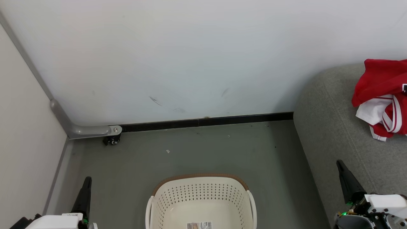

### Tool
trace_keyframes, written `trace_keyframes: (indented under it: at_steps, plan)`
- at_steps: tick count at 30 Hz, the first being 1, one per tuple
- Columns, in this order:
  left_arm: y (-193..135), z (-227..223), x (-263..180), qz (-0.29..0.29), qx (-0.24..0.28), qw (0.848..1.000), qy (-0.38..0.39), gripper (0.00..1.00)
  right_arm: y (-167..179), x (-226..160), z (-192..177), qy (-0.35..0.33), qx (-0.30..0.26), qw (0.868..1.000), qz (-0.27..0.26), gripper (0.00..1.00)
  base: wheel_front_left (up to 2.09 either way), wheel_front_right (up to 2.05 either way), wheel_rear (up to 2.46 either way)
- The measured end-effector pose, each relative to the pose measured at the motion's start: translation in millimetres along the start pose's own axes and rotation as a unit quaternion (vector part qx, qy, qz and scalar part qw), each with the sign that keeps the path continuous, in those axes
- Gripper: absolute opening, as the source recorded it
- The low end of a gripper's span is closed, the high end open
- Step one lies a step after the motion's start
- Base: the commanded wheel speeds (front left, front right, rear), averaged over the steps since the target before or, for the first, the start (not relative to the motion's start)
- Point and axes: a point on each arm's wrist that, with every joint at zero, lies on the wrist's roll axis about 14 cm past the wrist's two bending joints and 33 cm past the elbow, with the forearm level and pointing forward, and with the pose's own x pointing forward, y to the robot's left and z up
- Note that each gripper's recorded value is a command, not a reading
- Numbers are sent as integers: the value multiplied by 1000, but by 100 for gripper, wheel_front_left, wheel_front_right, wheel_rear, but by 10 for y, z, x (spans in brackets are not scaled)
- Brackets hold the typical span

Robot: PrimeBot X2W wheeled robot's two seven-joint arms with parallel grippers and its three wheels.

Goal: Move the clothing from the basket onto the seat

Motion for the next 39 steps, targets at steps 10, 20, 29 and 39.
trace_keyframes:
  at_steps: [10, 20, 29, 39]
  plan:
    - [2, 1, 0, 0, 0, 1000, 0, 0, -1, 0, 2, 0, 0, 1000, 0, 0, 0, 0, 0]
    - [2, 1, 0, 0, 0, 1000, 0, 0, -3, 0, 1, 1, 0, 1000, -1, 0, 0, 0, 0]
    - [-5, 1, 6, -1, 0, 1000, 0, 0, -4, 0, 2, 1, 0, 1000, -1, 0, 0, 0, 0]
    - [-5, 3, 5, -1, -1, 1000, -1, 0, -4, 0, 4, 0, 1, 1000, -1, 0, 0, 0, 0]
